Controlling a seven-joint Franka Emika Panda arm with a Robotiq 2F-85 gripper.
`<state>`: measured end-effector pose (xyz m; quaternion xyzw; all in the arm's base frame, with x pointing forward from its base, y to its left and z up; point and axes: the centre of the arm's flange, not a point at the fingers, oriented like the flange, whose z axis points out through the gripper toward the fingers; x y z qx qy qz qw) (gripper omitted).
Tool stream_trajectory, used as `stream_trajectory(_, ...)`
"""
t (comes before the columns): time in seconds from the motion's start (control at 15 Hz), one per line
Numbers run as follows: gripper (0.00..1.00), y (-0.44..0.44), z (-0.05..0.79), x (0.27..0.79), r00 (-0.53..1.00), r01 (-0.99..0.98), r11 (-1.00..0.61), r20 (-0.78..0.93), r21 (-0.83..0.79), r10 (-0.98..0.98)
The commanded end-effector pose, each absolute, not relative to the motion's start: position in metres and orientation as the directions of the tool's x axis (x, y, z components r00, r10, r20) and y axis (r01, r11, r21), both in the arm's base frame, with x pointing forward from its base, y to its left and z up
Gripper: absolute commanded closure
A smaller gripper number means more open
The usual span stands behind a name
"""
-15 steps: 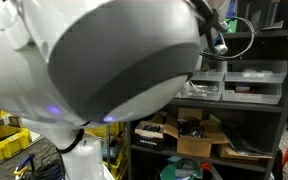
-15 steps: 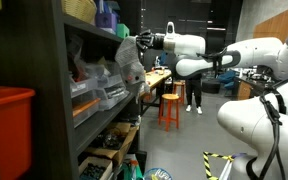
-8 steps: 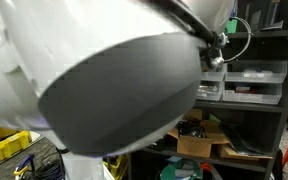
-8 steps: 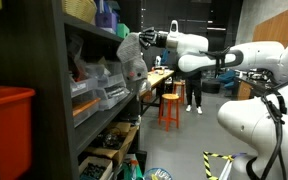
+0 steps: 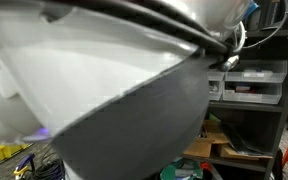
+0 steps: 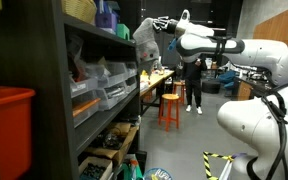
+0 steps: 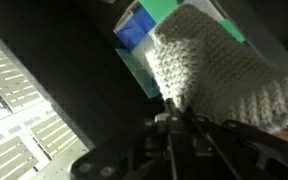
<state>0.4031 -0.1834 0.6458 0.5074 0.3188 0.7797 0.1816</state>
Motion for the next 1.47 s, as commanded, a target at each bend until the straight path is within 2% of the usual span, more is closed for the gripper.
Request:
stream_trajectory(0.0,0.99,-0.198,0.661,0.435,-0.379,-0.063,-0.765,0.694,0.641,0.612)
stream_trajectory(0.53,0.99,-0.293,0.683,0.527,-0.202,-0.186,-0.815,0.79,0.549,0.578)
stream_trajectory(0.93,0.99,-0.291,0.661,0.584,-0.1,-0.162,-0.817,0.814,0.554,0.572)
stream_trajectory(1.4,0.99,-0.284,0.65,0.606,-0.048,-0.144,-0.835,0.839,0.531,0.542)
